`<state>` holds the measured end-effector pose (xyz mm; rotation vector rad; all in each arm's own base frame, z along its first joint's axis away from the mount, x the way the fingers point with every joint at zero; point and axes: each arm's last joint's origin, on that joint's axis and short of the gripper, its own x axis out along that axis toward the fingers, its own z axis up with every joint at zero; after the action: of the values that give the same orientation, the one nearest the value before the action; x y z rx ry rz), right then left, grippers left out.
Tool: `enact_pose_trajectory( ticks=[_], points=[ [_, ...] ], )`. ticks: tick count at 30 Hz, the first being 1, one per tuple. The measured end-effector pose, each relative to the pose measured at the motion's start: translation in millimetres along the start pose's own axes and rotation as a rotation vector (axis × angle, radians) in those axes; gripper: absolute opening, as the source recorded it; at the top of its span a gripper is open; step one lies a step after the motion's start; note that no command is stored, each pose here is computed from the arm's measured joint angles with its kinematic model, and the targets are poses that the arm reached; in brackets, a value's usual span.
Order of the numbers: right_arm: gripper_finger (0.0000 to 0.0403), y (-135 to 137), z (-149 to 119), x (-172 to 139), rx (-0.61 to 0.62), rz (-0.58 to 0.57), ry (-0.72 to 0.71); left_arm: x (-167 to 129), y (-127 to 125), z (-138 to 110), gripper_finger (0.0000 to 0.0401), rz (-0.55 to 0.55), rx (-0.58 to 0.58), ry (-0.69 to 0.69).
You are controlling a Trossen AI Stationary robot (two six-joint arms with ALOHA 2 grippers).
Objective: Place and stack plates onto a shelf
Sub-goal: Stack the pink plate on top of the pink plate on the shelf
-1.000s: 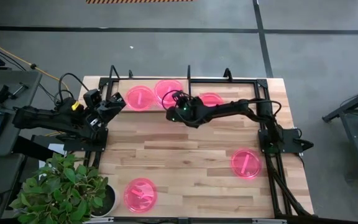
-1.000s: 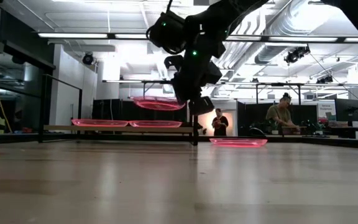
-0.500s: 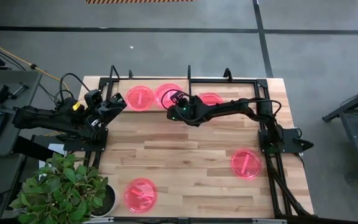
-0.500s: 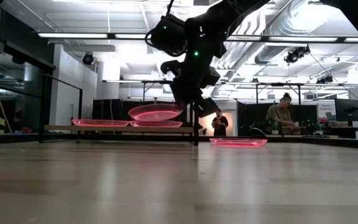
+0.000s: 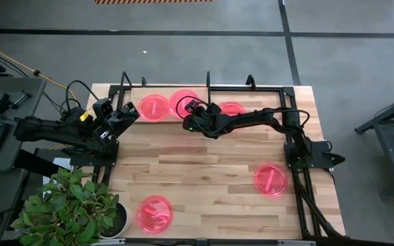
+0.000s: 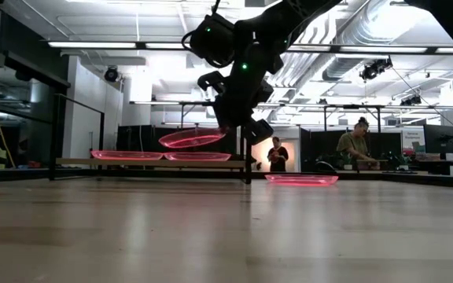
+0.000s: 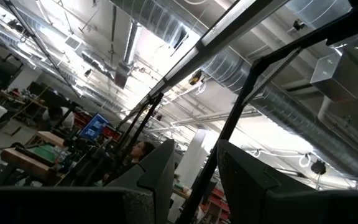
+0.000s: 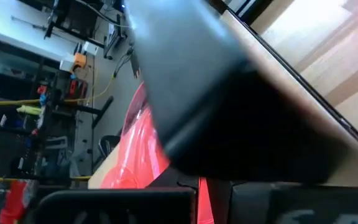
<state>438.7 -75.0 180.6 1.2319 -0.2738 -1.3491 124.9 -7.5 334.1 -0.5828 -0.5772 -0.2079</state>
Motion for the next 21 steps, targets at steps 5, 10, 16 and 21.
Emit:
enact_pose_trajectory(
  ticks=[5,10,16,21],
  points=[
    [0.0001,-0.3,0.5,0.9,-0.039,-0.007,0.009,0.0,0.0,0.0,0.0111,0.0,0.0,0.0],
    [0.0039,-0.3,2.4,4.5,-0.045,-0.025,0.042,0.0,0.0,0.0,0.0111,0.0,0.0,0.0],
    [0.0129,-1.5,4.1,5.4,-0.042,-0.044,0.05,0.0,0.0,0.0,0.0111,0.0,0.0,0.0],
    [0.0171,1.1,4.4,4.7,-0.055,-0.045,0.059,0.0,0.0,0.0,0.0111,0.001,0.0,0.0]
  ],
)
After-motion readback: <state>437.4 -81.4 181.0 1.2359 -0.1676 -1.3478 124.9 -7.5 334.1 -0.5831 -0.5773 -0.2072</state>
